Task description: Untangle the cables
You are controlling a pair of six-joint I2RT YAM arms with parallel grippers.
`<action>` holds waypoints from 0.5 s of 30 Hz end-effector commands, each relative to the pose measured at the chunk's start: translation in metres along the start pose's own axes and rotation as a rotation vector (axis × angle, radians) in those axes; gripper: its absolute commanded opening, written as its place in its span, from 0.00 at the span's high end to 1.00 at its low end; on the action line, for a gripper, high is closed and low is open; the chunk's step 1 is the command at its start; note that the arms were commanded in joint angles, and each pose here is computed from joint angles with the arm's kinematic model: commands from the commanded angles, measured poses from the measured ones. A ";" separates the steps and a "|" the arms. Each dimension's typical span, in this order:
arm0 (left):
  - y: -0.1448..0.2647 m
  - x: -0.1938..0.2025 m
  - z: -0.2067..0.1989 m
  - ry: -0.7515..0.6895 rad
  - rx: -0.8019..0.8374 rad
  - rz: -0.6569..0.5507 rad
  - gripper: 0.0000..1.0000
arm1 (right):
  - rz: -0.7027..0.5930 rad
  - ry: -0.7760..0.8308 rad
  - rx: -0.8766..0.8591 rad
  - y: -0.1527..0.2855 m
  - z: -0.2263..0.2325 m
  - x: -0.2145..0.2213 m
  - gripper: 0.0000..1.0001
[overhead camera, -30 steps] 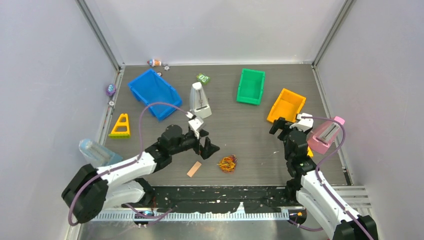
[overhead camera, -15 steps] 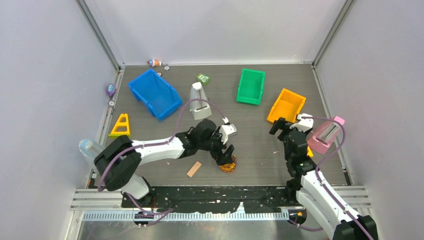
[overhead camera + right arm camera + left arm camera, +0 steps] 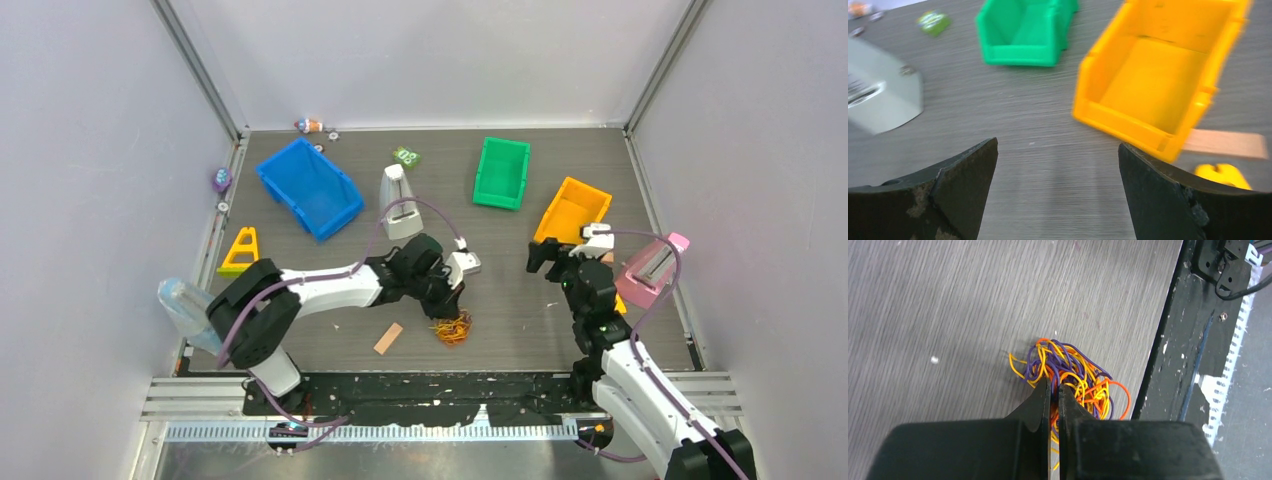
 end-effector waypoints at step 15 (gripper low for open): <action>0.104 -0.034 0.032 0.014 -0.226 -0.551 1.00 | -0.072 0.015 -0.708 0.025 0.146 -0.017 0.05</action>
Point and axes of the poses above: each gripper's point midway between its finger pads, its own y axis back along the fingers, its own z axis along the line the jaws close on, x = y × z, the point moved 2 cm from there along y, back along the fingers, and after that the axes turned 2 degrees about -y, right-handed, at the moved point
